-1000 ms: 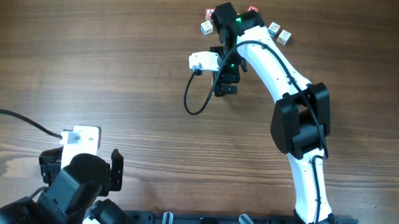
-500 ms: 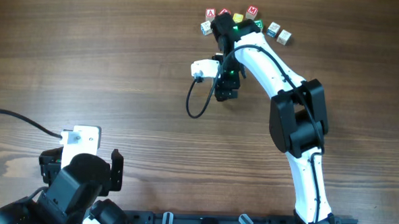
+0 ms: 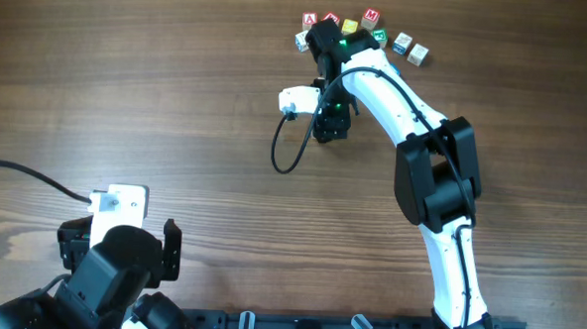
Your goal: Form a tower
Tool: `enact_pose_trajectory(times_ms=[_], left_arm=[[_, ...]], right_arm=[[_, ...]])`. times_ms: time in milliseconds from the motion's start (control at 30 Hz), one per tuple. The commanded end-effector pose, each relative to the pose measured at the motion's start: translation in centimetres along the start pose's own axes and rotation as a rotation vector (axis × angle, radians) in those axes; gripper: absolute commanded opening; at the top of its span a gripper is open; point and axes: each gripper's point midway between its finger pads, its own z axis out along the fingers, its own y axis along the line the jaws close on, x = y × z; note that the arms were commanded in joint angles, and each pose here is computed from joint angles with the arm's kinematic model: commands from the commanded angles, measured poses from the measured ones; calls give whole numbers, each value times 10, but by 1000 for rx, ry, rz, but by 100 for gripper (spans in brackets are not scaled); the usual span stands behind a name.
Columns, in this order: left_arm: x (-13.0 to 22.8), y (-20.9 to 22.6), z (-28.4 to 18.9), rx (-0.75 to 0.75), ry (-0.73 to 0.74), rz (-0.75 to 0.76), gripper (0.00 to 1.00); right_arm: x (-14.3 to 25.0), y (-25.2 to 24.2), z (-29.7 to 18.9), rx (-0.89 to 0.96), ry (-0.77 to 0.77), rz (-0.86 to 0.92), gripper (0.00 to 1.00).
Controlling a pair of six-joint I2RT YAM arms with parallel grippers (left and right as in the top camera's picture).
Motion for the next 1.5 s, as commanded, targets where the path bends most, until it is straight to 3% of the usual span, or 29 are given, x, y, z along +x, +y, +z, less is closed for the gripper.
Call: enact_pose_trajectory(times_ms=[0,267,633,767,933,1000,1100,1167,1400,1467], left_arm=[[0,0,0,3,-3,-15,100],[0,0,0,3,-2,-14,100],[0,0,0,3,-2,-14,100],[0,0,0,3,-2,-14,100],[0,0,0,3,-3,-14,100],[0,0,0,3,-3,-14,100],[0,0,0,3,-2,-14,100],[0,0,0,3,-2,-14,100],[0,0,0,3,-3,-14,100],[0,0,0,3,-3,-14,100]], right_arm=[[-3,-2,2,3,1,-4,65],[-3,-2,2,3,0,-5,50],[-3,-2,2,4,0,-5,43],[-3,-2,2,4,0,-5,65],[-3,-2,2,3,0,-5,68],[-3,-2,2,3,0,-5,62],[-3,-2,2,3,0,-5,45],[-3,-2,2,3,0,-5,41],[-3,-2,2,3,0,-5,36],[-3,-2,2,3,0,-5,45]])
